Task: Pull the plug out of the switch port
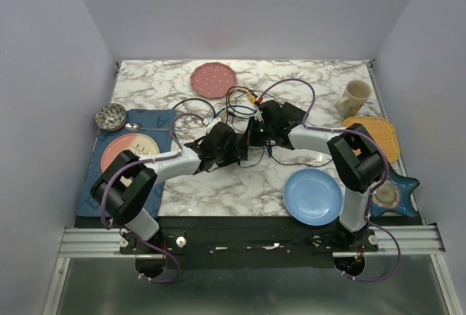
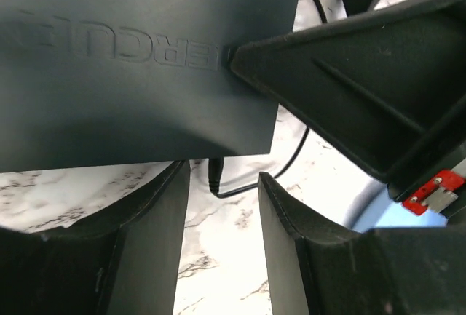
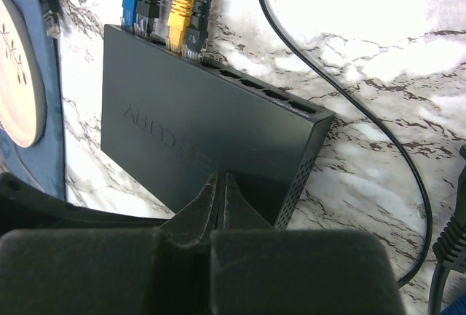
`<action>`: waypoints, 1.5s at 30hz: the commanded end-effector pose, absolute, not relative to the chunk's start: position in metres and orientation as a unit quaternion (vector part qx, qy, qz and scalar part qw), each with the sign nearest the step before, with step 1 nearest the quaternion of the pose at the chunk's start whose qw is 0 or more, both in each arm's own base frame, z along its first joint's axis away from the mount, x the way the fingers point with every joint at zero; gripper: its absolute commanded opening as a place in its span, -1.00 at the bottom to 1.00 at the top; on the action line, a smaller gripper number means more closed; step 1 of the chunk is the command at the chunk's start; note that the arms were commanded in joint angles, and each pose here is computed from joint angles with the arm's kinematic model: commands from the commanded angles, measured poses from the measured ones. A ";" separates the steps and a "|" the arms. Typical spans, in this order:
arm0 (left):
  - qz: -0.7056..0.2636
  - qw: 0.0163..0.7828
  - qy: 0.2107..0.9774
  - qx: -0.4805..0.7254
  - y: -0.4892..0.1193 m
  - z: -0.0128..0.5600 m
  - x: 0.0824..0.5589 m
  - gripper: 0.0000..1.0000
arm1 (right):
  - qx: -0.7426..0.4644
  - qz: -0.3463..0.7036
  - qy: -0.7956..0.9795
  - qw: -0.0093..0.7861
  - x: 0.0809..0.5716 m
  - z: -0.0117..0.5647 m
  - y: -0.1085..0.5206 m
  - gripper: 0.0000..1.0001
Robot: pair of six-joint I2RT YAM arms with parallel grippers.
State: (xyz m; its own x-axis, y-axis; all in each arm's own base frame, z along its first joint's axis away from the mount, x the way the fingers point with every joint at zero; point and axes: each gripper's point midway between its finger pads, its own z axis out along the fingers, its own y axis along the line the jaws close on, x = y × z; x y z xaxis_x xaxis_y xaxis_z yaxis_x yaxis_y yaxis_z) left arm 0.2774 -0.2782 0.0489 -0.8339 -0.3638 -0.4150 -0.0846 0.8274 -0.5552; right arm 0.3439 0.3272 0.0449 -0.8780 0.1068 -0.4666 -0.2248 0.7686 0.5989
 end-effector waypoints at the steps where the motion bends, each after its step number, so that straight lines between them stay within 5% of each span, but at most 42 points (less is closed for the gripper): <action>1: -0.171 0.262 0.944 -0.108 -0.259 0.030 0.270 0.03 | -0.018 0.279 0.935 0.217 0.332 0.014 0.303 -0.99; 22: -0.147 0.276 0.943 -0.110 -0.266 0.025 0.279 -0.12 | -0.018 0.274 0.938 0.209 0.331 0.005 0.303 -0.99; 39: -0.130 0.276 0.947 -0.103 -0.267 0.015 0.282 -0.83 | -0.017 0.268 0.939 0.215 0.328 0.006 0.297 -0.97; 45: -0.125 0.278 0.947 -0.101 -0.264 0.015 0.280 -1.00 | -0.012 0.260 0.935 0.242 0.323 0.027 0.284 -0.12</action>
State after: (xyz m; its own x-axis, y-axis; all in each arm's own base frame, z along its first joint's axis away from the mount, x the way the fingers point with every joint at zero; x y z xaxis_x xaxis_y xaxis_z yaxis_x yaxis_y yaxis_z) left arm 0.2804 -0.2853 0.0285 -0.8351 -0.2828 -0.4718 -0.0933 0.9181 -0.3852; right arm 0.3422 0.3190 0.0503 -0.8638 0.1200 -0.4893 -0.2187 0.7856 0.5788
